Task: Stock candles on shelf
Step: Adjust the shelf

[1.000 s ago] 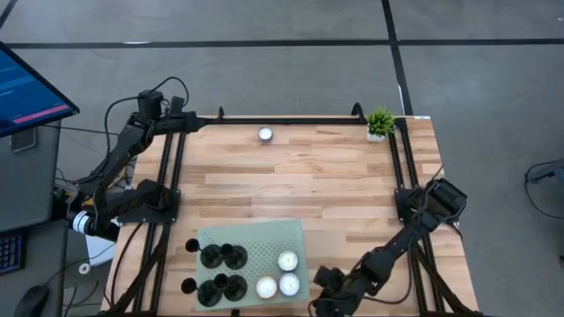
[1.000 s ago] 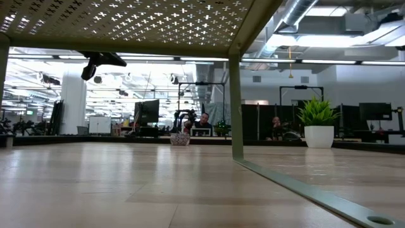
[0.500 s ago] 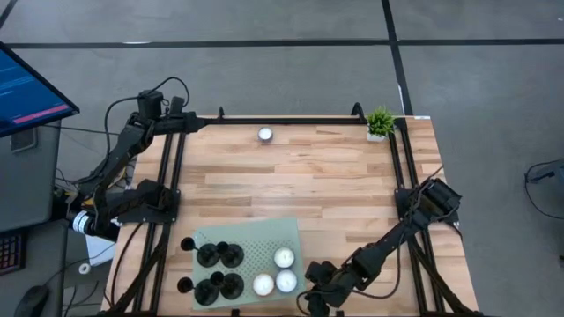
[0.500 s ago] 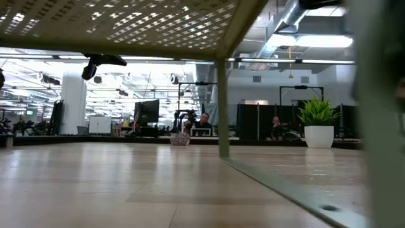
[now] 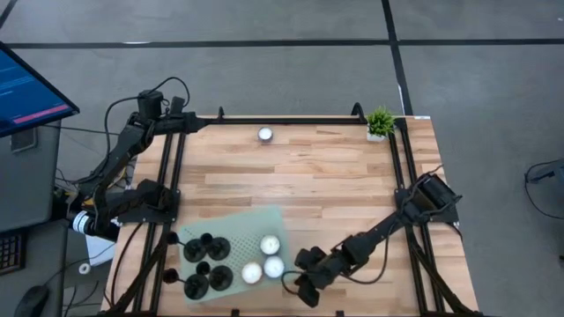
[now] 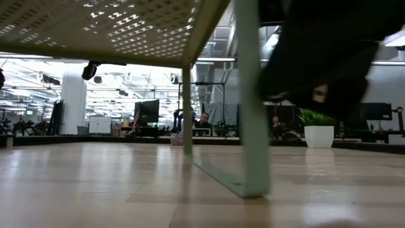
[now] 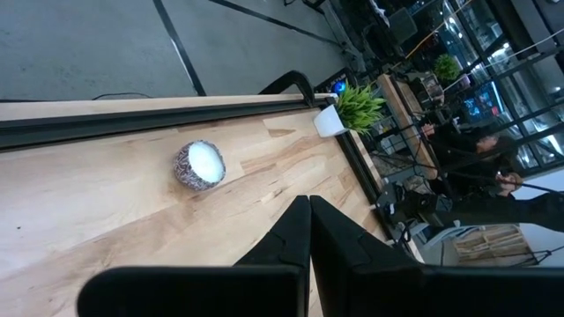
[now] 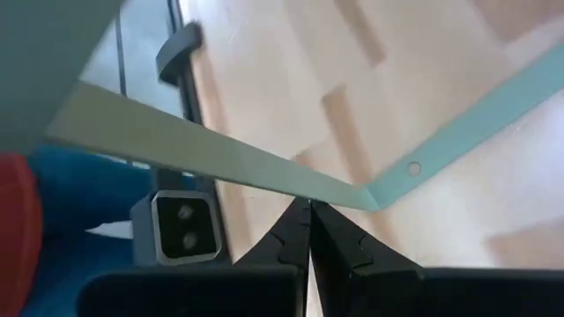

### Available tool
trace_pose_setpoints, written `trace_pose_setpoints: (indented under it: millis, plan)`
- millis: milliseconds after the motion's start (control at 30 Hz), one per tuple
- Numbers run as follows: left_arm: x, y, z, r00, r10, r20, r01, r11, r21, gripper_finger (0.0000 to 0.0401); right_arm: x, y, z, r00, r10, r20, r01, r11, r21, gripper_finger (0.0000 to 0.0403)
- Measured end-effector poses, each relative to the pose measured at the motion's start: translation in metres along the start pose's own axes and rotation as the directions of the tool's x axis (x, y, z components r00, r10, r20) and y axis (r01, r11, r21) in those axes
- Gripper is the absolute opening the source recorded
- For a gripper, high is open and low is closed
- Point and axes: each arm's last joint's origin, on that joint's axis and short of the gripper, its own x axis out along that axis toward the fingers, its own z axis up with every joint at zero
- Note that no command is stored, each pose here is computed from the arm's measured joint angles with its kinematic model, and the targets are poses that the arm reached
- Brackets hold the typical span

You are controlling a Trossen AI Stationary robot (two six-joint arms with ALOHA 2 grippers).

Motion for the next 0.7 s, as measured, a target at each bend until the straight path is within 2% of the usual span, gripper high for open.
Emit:
trace_pose_setpoints:
  millis: [533, 700]
  plan:
    - [0.000, 0.000, 0.000, 1.000, -0.001, 0.002, 0.001, 1.000, 0.003, 0.0002, 0.003, -0.024, 0.038, 0.998, -0.042, 0.040, 0.045, 0.996, -0.073, 0.0000]
    - [0.000, 0.000, 0.001, 1.000, -0.003, 0.005, 0.003, 1.000, 0.006, 0.0002, -0.006, -0.021, 0.042, 1.000, -0.006, 0.011, 0.007, 0.996, -0.088, 0.0000]
